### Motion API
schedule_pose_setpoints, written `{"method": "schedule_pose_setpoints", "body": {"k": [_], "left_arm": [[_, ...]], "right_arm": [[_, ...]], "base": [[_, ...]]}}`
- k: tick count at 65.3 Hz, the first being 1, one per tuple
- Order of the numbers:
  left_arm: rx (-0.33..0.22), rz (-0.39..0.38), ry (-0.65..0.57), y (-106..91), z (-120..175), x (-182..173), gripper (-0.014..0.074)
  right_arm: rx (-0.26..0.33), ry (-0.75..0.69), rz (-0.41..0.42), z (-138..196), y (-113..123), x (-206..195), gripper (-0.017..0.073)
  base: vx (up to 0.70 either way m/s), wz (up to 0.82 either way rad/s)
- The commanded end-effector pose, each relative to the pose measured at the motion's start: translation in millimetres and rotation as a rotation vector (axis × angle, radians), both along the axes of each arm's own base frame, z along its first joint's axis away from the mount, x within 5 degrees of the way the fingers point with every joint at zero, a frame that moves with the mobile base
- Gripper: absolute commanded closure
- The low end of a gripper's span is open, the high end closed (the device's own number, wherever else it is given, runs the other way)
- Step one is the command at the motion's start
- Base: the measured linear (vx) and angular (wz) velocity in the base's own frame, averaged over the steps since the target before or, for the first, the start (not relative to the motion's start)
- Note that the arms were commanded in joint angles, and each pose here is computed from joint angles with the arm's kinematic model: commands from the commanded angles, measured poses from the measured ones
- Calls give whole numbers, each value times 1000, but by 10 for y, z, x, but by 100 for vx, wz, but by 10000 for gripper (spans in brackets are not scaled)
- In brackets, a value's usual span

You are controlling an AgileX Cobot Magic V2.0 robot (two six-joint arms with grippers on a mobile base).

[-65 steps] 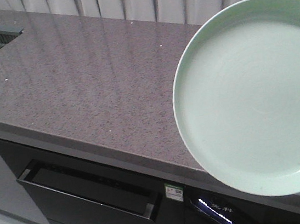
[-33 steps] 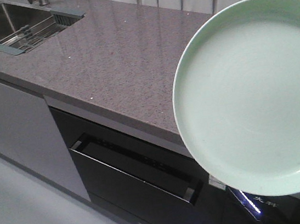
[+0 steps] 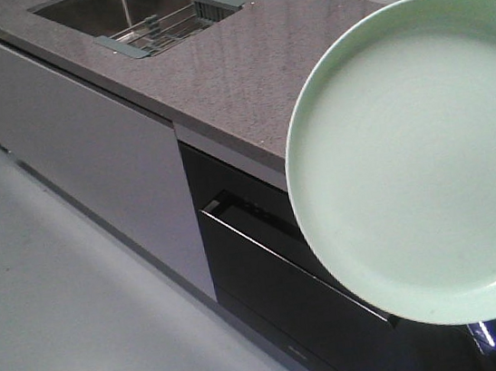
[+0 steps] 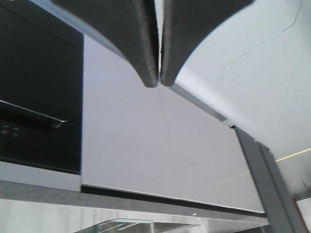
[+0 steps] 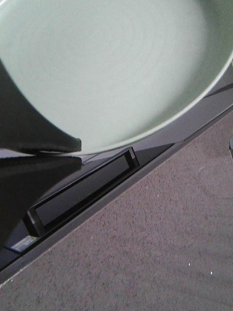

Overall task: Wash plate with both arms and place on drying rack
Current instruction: 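Drive the base away from the counter holding the plate in the right gripper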

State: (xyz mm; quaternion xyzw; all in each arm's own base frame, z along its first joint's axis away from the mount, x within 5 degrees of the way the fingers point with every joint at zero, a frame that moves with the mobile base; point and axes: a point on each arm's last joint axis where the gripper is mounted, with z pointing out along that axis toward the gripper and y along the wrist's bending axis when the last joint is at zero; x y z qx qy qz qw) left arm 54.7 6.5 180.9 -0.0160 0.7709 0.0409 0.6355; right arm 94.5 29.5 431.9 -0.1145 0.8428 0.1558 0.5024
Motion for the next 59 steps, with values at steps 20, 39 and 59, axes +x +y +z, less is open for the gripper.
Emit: {"method": "schedule_pose_setpoints", "body": {"k": [20,39,59], "left_arm": [[0,-15,-73,-13,13,8,600],[0,-15,-73,-13,13,8,600],[0,-15,-73,-13,13,8,600]], "right_arm": [[33,-72,-11,115,7,19,566],[33,-72,-11,115,7,19,566],[33,-72,-11,115,7,19,566]], "base": [[-5,34],[-2,22],[0,24]]}}
